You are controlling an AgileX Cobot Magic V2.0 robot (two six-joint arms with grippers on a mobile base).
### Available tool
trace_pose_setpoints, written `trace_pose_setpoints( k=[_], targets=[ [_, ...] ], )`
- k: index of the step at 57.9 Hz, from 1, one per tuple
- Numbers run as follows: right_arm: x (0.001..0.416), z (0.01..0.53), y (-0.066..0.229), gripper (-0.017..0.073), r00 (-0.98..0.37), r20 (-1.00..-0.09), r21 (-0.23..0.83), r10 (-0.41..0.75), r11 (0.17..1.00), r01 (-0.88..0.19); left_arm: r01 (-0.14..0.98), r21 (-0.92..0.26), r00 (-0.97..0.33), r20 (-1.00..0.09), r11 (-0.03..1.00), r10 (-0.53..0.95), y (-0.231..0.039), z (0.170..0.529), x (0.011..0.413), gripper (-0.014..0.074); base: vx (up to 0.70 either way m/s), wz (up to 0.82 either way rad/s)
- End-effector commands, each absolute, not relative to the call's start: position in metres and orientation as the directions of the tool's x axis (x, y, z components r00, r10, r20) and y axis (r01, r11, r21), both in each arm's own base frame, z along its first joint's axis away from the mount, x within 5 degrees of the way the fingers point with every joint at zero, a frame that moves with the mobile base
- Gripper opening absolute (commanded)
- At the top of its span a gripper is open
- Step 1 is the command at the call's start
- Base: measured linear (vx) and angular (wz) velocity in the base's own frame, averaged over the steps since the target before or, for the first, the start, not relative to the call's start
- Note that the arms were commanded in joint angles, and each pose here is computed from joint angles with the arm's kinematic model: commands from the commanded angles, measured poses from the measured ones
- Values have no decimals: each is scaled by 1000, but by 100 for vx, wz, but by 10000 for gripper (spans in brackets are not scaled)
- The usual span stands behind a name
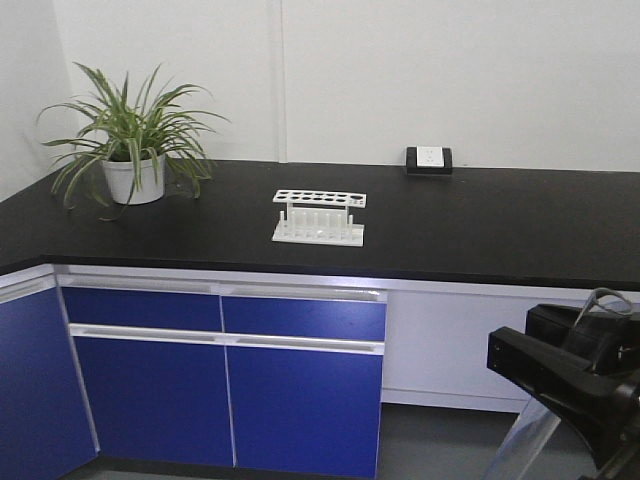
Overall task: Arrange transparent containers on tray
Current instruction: 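Drive the base away from the rack while holding both tubes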
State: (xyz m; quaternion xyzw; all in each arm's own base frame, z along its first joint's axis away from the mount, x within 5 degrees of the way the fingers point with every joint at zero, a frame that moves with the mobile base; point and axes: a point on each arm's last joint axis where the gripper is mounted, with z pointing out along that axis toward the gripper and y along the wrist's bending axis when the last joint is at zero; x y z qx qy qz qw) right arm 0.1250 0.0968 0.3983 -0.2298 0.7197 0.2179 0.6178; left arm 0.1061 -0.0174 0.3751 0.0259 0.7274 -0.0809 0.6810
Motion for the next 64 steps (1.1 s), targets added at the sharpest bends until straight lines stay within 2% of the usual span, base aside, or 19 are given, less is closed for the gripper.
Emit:
trace_pose_setpoints(
  k=[1, 29, 64],
  targets=[
    [123, 417, 95, -11, -24, -1000, 16, 2, 797, -603, 176, -82, 38, -995, 981, -90, -19, 394, 104, 111, -25, 11],
    [123, 417, 95, -11, -24, -1000, 16, 2, 797, -603, 176, -82, 38, -995, 981, -90, -19, 394, 104, 111, -17, 28],
    [123, 417, 95, -11, -24, -1000, 16, 2, 797, -603, 176, -82, 38, -995, 981, -90, -19, 394, 104, 111, -4, 56]
  ],
)
